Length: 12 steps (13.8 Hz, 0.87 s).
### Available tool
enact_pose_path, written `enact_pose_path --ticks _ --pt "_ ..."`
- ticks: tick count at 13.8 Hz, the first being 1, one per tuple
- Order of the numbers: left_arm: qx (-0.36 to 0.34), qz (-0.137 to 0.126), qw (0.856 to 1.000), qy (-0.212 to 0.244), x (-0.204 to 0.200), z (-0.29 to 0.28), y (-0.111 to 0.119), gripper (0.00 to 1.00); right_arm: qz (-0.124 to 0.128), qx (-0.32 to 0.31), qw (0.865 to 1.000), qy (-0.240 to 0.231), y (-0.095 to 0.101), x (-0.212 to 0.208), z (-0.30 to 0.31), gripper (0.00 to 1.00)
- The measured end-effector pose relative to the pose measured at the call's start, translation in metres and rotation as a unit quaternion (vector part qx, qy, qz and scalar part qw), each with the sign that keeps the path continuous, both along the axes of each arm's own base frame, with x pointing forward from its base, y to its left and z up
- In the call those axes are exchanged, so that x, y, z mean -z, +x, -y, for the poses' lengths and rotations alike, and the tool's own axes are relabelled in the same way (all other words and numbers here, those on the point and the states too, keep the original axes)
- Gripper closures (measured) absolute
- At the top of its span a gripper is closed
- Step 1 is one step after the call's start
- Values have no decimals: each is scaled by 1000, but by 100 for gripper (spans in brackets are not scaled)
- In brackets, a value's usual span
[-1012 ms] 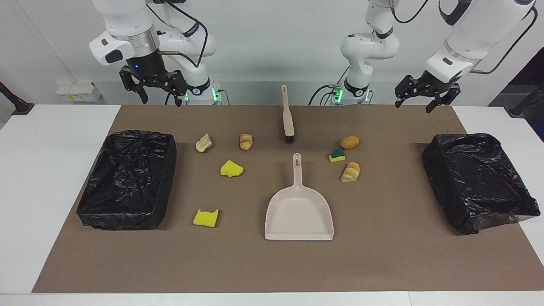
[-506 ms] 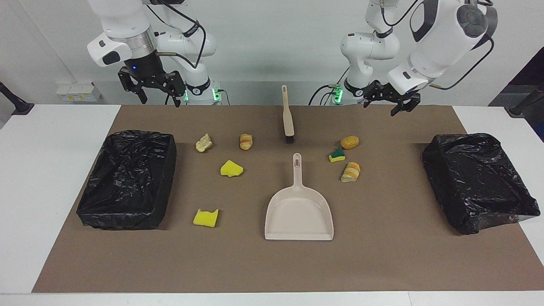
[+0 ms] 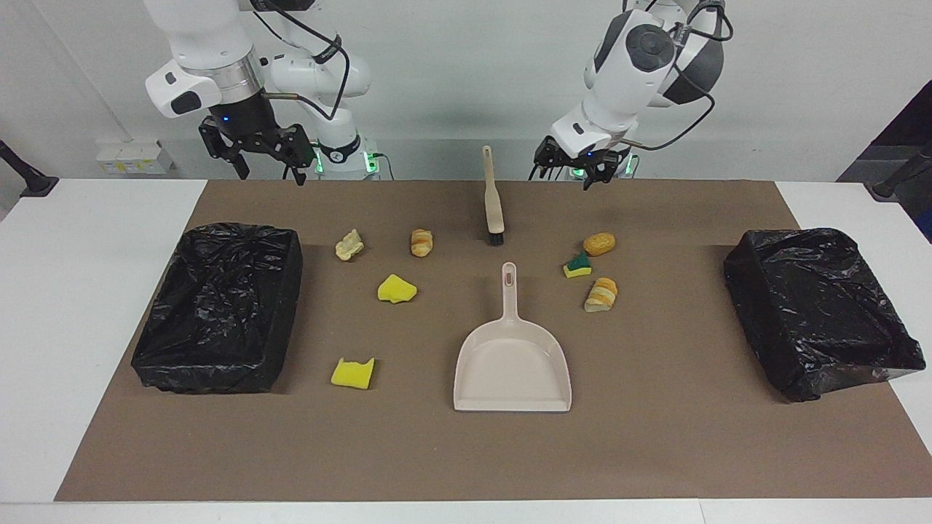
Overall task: Sweep and dump trash in bin
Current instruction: 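Reach the left gripper to the brush while the right gripper reaches the dustpan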
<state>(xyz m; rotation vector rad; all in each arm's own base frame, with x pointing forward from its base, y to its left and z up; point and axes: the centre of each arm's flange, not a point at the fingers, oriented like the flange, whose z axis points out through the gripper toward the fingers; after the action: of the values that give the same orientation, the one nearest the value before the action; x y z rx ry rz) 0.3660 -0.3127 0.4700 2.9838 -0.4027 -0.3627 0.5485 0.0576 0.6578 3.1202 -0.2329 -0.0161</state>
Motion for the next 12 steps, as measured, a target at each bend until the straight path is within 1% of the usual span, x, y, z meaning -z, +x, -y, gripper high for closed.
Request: enact_pose_path --ticks 3,5,7,8,10,12 --pt "-3 3 1000 17 51 31 -47 0 18 -4 1000 2 5 2 -5 0" --pt "-7 8 1000 26 78 46 -77 0 30 -5 1000 5 11 9 -20 0" --pt "-7 14 999 31 95 60 -107 0 44 -1 999 11 22 23 -53 0" --pt "-8 18 999 33 101 66 -119 0 47 -1 999 15 27 33 -73 0" --pt "-17 24 999 35 111 76 -142 0 43 -3 999 15 37 64 -122 0" --pt "-30 29 998 37 119 82 -160 0 39 -2 999 8 44 92 -178 0"
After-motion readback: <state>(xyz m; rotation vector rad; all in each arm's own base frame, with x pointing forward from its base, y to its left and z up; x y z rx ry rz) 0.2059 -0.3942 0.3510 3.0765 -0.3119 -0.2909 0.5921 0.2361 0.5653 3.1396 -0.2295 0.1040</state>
